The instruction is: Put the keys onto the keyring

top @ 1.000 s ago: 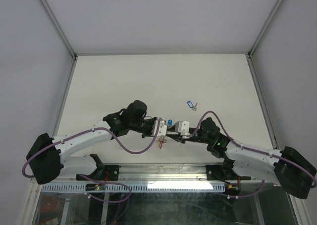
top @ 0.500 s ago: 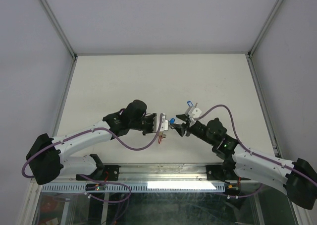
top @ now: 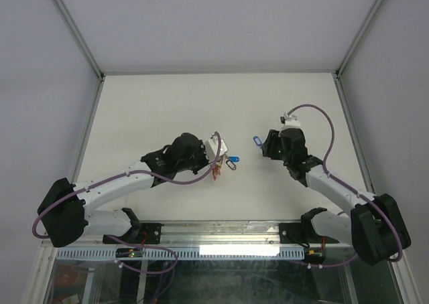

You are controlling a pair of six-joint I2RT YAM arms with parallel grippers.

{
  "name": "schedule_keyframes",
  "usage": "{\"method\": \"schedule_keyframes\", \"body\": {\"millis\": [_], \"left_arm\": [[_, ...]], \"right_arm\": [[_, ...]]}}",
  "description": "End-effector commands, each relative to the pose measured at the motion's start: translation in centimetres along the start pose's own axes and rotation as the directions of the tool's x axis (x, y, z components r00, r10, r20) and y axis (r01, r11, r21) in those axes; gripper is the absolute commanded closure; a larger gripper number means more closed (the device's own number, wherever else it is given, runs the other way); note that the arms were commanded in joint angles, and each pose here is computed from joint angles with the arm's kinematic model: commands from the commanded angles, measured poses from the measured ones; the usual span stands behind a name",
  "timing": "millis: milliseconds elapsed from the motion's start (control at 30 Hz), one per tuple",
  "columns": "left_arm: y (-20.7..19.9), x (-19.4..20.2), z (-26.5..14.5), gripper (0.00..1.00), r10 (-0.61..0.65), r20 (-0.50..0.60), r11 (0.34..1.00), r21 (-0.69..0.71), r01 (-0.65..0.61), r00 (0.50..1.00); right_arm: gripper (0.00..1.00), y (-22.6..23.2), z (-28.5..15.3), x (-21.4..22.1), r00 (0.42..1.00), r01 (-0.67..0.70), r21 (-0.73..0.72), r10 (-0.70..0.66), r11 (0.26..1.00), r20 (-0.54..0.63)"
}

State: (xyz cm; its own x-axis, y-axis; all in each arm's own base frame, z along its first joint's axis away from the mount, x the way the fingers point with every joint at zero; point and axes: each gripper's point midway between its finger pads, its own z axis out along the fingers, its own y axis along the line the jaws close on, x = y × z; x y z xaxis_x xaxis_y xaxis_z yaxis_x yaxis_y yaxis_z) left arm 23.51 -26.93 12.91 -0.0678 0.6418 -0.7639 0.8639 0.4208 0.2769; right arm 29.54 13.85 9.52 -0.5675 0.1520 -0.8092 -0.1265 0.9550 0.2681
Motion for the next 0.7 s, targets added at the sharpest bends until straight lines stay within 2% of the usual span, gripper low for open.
{"method": "schedule_keyframes", "body": {"millis": [0, 133, 333, 467, 667], "left_arm": [[2.0, -3.7, 0.1, 1.00, -0.081, 0.095, 0.994, -0.070, 0.088, 0.992], [1.3, -5.0, 1.2, 1.00, -0.130, 0.099, 0.991, -0.011, 0.132, 0.987], [2.7, -4.6, 1.5, 1.00, -0.266, 0.055, 0.957, -0.104, 0.270, 0.963], [3.2, -4.3, 1.1, 1.00, -0.301, 0.040, 0.942, -0.142, 0.304, 0.953], [2.8, -5.3, 0.7, 1.00, -0.343, 0.091, 0.935, -0.062, 0.349, 0.935]], "right_arm": [[0.51, -0.8, 1.5, -1.2, 0.989, -0.143, 0.029, 0.144, 0.989, -0.046], [0.51, -1.7, 3.5, -1.3, 0.980, -0.157, 0.050, 0.162, 0.986, -0.113], [0.51, -2.0, 6.0, -1.4, 0.972, -0.153, 0.064, 0.162, 0.986, -0.171], [0.51, -1.9, 6.7, -1.1, 0.971, -0.086, 0.046, 0.094, 0.995, -0.219], [0.55, -1.3, 7.4, -0.9, 0.957, 0.011, -0.022, -0.017, 1.000, -0.289]]}}
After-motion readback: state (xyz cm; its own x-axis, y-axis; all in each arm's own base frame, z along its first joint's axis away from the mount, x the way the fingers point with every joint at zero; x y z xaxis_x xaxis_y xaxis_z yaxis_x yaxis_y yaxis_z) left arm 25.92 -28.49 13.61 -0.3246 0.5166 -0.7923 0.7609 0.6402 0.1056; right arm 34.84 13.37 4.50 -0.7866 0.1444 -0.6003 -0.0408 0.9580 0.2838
